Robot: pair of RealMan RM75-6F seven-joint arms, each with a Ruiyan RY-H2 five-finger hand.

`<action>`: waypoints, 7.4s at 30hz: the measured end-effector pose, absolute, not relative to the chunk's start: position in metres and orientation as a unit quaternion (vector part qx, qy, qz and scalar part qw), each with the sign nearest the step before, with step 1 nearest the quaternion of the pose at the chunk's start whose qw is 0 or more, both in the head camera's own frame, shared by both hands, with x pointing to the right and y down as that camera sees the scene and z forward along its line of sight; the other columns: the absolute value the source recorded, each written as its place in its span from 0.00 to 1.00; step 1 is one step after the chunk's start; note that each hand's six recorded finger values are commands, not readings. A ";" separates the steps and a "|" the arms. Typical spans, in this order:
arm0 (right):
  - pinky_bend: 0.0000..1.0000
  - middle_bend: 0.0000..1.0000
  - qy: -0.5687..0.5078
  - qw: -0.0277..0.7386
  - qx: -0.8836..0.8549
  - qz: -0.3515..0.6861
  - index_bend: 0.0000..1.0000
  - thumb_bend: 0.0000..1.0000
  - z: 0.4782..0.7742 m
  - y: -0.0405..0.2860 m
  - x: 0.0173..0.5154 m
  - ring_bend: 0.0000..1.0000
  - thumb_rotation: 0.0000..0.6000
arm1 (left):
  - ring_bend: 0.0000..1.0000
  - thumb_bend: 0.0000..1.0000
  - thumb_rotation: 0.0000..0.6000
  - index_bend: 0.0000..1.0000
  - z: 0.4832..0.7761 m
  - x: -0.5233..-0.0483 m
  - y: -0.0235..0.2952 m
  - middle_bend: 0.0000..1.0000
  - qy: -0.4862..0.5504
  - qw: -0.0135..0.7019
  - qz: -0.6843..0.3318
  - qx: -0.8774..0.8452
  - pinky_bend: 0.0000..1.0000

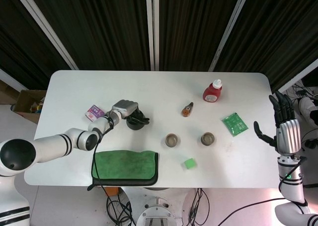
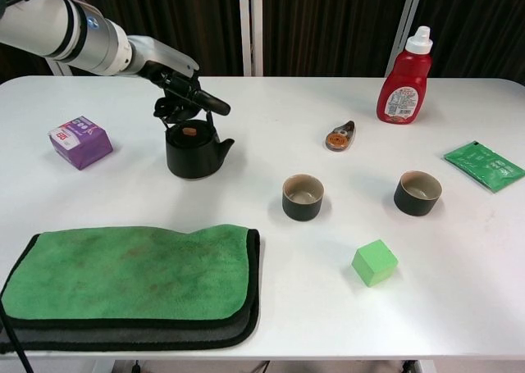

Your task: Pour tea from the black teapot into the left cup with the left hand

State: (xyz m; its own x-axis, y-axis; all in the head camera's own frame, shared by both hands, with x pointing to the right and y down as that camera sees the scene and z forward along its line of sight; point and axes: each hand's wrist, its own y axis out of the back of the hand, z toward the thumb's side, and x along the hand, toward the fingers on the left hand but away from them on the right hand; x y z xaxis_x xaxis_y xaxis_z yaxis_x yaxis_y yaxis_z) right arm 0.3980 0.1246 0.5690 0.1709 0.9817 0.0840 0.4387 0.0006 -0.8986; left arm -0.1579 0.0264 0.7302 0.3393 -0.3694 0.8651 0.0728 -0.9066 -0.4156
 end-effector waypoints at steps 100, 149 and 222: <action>0.00 0.00 -0.553 0.423 -0.642 0.319 0.00 0.36 0.575 0.127 0.392 0.00 1.00 | 1.00 0.47 0.92 1.00 0.707 -0.162 0.015 1.00 0.328 0.325 -0.474 -0.750 0.48; 0.00 0.00 -0.553 0.424 -0.645 0.314 0.00 0.36 0.573 0.124 0.392 0.00 1.00 | 1.00 0.48 1.00 1.00 0.685 -0.069 0.078 1.00 0.281 0.326 -0.399 -0.810 0.48; 0.00 0.00 -0.547 0.423 -0.650 0.317 0.00 0.36 0.578 0.125 0.388 0.00 1.00 | 1.00 0.48 1.00 1.00 0.683 -0.029 0.122 1.00 0.258 0.486 -0.362 -0.753 0.48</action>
